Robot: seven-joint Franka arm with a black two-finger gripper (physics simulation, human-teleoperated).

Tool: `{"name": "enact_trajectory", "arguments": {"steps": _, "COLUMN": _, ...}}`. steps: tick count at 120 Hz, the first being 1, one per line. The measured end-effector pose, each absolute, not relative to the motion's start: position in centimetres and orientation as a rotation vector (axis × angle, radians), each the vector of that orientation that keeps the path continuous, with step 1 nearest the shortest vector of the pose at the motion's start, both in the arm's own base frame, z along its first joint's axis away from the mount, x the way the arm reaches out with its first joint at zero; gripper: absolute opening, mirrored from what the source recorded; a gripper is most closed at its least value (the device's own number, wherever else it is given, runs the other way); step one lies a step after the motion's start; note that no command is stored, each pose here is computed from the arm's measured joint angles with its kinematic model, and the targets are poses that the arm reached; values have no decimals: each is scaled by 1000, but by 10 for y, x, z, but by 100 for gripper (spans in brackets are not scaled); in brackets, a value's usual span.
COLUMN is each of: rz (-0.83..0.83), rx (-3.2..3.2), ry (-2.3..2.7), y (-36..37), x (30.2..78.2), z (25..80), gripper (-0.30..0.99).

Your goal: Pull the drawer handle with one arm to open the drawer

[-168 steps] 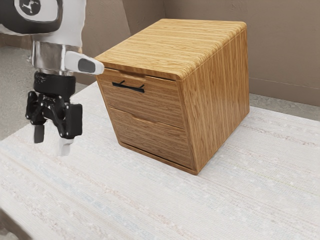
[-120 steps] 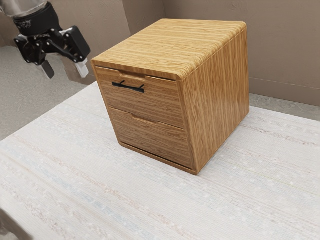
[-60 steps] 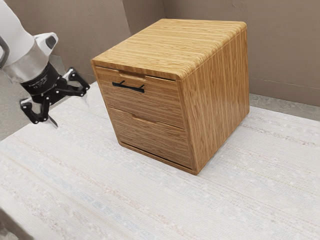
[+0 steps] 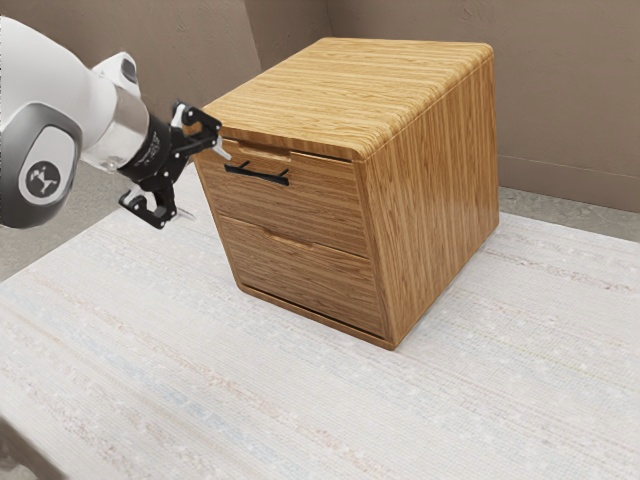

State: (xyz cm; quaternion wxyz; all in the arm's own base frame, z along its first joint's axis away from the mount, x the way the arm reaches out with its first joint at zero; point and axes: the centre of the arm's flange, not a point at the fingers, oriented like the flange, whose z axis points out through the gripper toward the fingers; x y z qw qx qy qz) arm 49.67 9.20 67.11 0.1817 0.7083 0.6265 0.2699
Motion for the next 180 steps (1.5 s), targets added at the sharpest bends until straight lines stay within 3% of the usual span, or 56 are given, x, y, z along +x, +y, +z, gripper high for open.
{"name": "enact_trajectory", "arguments": {"steps": 122, "rz": 719, "rx": 1782, "ry": 1917, "y": 89, "x": 543, "z": 621, "gripper": 69}}
{"name": "enact_trajectory", "arguments": {"steps": 180, "rz": 709, "rx": 1718, "ry": 1917, "y": 82, "x": 466, "z": 615, "gripper": 69}}
